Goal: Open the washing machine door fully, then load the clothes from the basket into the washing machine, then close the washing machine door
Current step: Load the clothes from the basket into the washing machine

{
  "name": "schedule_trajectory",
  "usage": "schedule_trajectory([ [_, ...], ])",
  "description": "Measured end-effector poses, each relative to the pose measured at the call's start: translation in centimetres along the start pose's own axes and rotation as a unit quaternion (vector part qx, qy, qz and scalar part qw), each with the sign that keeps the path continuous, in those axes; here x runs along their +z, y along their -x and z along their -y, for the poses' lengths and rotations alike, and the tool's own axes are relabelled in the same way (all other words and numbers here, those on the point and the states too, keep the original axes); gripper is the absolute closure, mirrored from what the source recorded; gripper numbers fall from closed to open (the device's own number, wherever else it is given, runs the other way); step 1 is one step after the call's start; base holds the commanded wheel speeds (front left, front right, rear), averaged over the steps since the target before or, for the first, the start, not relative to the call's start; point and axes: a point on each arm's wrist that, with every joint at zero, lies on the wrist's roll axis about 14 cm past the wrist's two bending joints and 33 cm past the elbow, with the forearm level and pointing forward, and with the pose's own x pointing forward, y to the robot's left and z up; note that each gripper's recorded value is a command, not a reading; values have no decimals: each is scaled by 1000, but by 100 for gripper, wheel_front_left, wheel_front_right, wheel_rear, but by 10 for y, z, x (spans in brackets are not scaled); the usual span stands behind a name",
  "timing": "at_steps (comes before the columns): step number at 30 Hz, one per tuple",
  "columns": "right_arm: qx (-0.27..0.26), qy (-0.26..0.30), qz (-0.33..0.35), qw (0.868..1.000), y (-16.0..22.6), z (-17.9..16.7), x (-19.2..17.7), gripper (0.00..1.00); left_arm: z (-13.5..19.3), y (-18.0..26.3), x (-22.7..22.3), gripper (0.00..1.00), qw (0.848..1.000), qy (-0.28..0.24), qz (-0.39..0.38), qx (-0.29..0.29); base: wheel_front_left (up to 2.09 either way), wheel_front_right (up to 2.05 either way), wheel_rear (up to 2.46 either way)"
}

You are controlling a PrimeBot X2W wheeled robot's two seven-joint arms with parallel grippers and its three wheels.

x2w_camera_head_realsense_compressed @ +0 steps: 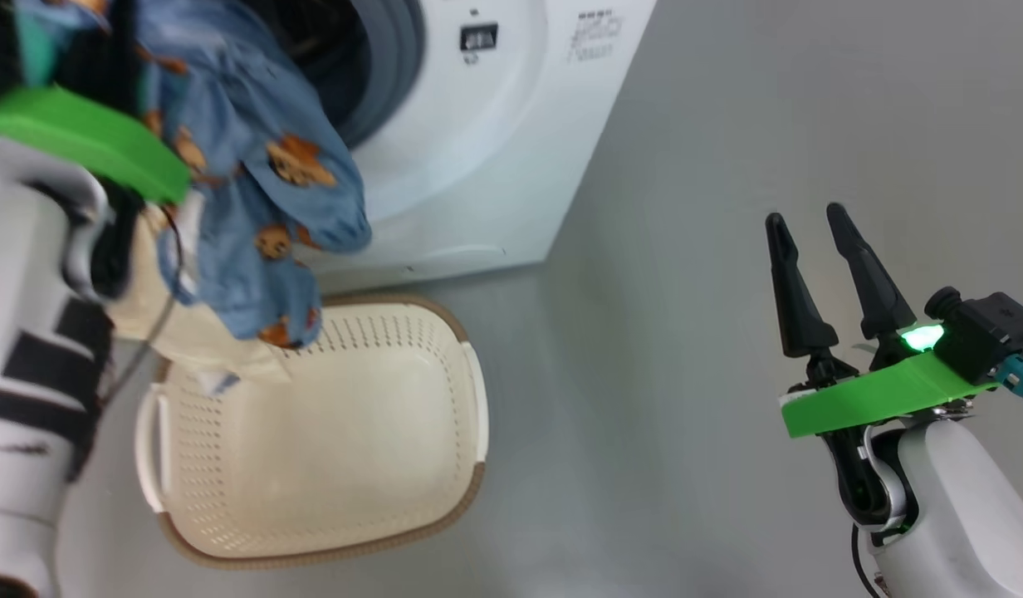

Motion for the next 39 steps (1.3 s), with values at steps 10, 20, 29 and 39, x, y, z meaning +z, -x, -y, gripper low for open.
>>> schedule_trajectory([
  [10,-37,5,-37,999,-3,23,-34,0,-26,-52,-36,100,1000,0,-19,15,0,0,0],
  [20,-75,12,-71,995,6,45,-60,0,-30,-101,-44,100,1000,5,6,13,0,0,0],
  [29,-88,17,-83,992,6,52,-71,0,-44,-119,23,100,987,13,150,57,0,0,0],
  [39,-79,11,-79,994,4,44,-68,0,-44,-101,-82,0,996,28,-32,75,0,0,0],
])
